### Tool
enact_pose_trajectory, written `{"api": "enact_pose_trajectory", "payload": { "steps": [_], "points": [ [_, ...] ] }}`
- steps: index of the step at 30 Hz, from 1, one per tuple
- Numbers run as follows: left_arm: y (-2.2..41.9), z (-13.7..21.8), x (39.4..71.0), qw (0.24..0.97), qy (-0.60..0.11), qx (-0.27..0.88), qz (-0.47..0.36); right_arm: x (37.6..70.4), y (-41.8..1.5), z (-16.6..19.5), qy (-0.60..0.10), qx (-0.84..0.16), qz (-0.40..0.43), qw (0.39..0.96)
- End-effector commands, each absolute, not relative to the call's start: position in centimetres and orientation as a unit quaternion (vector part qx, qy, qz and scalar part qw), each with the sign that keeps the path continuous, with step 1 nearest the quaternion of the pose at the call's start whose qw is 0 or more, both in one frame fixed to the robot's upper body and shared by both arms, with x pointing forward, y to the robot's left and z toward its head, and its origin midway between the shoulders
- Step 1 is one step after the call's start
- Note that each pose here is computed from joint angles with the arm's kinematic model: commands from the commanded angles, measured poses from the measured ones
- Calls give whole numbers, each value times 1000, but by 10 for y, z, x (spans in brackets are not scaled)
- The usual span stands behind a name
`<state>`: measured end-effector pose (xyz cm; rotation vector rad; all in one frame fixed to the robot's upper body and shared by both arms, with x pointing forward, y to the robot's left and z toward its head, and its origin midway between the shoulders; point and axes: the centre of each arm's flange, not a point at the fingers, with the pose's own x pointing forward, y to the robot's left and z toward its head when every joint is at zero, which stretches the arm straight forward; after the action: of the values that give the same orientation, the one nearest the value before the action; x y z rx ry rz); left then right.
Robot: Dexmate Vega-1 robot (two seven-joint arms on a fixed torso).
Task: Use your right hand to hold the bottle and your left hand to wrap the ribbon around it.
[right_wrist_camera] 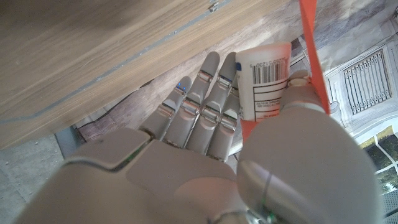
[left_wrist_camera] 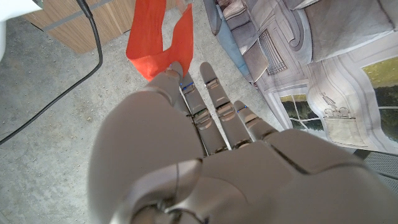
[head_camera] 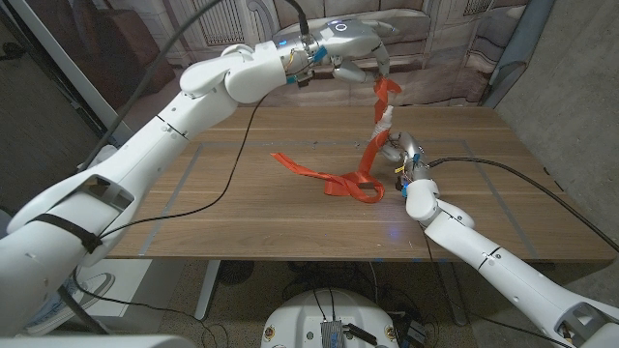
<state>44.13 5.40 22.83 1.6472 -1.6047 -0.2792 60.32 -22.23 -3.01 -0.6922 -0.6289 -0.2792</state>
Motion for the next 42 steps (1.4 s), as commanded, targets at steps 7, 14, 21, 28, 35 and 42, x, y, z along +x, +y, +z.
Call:
{"api": "enact_pose_trajectory", "payload": {
  "steps": [7,14,21,28,35,42],
  "points": [
    [61,214,457,431,-606,657,-123,597,-235,-23,-302,-332,-154,880],
    [63,201,465,439,-592,661,-139,593,-240,-14,-313,-328,-165,876],
    [50,187,466,423,-605,659,-142,589,-239,-11,-320,-324,-166,875],
    [31,179,456,403,-629,645,-163,587,-239,-15,-322,-318,-167,876],
    [13,173,446,386,-661,625,-153,584,-239,-20,-320,-317,-164,878],
    [-11,173,447,371,-672,624,-145,583,-235,-22,-325,-314,-157,878]
  ]
}}
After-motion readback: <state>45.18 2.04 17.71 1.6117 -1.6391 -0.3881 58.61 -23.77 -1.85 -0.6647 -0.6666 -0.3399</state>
